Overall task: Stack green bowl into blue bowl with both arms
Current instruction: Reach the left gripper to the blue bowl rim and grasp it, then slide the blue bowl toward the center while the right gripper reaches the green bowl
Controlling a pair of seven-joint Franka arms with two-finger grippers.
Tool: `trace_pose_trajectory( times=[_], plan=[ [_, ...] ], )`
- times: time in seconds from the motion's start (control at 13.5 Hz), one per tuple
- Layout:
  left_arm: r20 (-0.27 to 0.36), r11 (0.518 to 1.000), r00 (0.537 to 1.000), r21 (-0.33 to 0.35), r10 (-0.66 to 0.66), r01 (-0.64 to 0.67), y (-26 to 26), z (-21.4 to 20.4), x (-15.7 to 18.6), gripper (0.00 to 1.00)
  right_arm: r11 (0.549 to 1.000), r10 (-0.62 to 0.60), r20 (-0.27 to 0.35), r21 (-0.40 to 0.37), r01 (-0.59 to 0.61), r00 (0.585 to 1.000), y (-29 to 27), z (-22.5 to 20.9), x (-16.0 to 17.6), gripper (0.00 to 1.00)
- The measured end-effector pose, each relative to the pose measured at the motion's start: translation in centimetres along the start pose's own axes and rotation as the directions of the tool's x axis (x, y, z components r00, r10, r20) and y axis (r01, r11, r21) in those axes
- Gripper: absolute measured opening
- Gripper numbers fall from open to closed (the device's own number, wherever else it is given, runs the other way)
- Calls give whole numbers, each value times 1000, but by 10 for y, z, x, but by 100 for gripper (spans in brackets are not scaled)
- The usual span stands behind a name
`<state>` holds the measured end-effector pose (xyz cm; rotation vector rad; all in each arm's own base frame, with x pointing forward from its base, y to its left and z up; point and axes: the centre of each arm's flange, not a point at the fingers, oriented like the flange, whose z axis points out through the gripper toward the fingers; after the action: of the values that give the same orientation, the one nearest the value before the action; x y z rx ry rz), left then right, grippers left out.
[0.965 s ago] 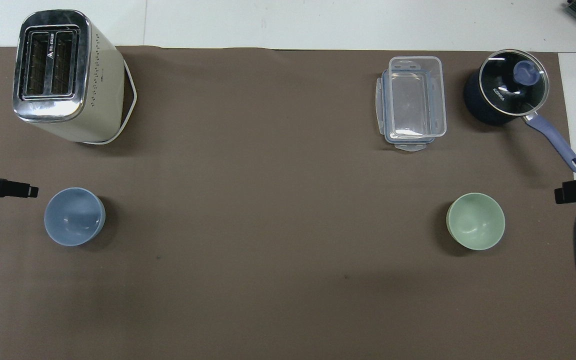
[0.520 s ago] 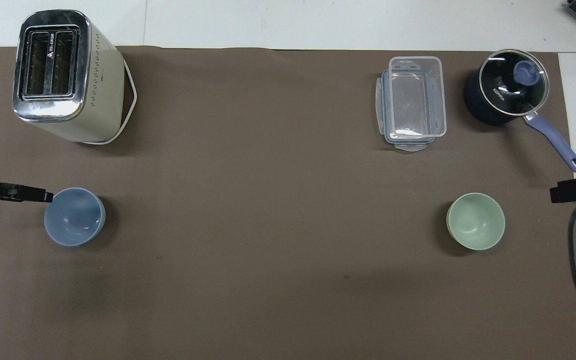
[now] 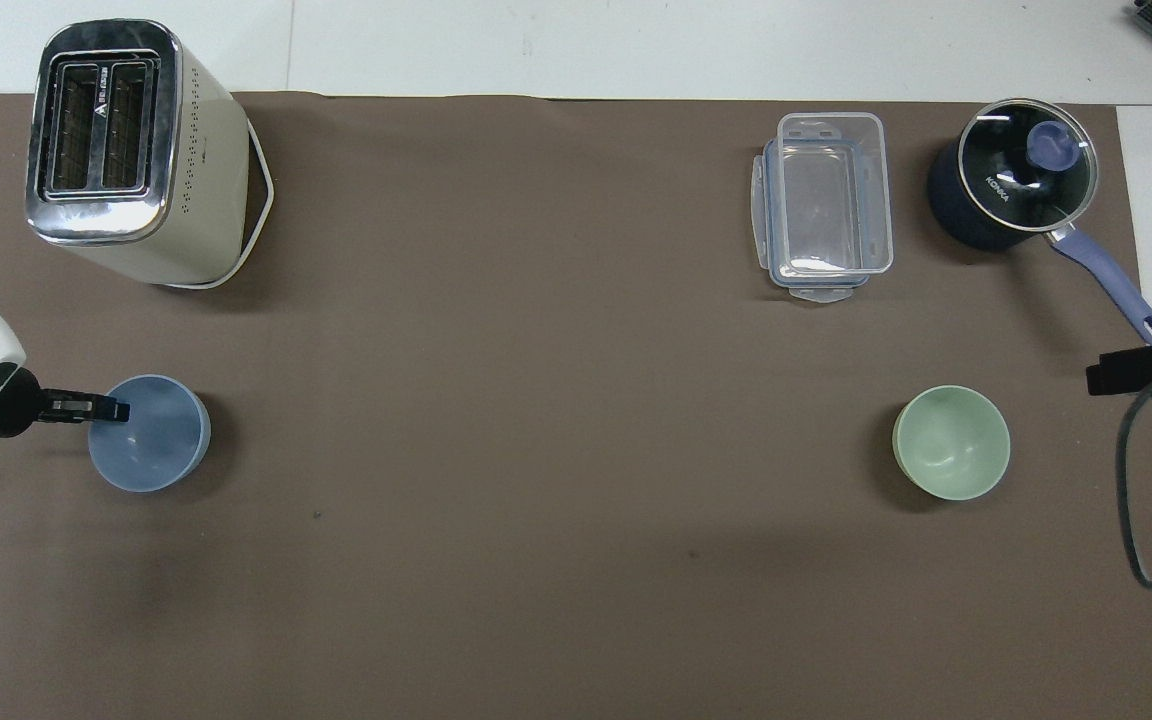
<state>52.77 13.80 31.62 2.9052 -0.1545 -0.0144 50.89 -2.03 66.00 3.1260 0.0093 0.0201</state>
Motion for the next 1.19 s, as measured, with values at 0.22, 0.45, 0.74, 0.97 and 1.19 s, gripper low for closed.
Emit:
trace_pose_trajectory(
  times=[0.22, 0.45, 0.74, 0.97, 1.19],
  plan=[
    [18, 1000, 1000, -18, 6, -6, 5, -7, -4, 6, 1000, 1, 0, 0, -1, 1000, 0, 0, 0, 100],
    [11, 999, 1000, -17, 27, -27, 17, -20, -3, 6, 1000, 1, 0, 0, -1, 1000, 0, 0, 0, 100],
    [0, 999, 999, -5, 44, -44, 89, -35, 13, 5, 1000, 1, 0, 0, -1, 1000, 0, 0, 0, 100],
    [11, 999, 999, 0, 41, -41, 158, -29, 22, 5, 1000, 1, 0, 0, -1, 1000, 0, 0, 0, 100],
    [18, 1000, 1000, 7, 20, -20, 237, -13, 26, 5, 1000, 1, 0, 0, -1, 1000, 0, 0, 0, 100]
  ],
)
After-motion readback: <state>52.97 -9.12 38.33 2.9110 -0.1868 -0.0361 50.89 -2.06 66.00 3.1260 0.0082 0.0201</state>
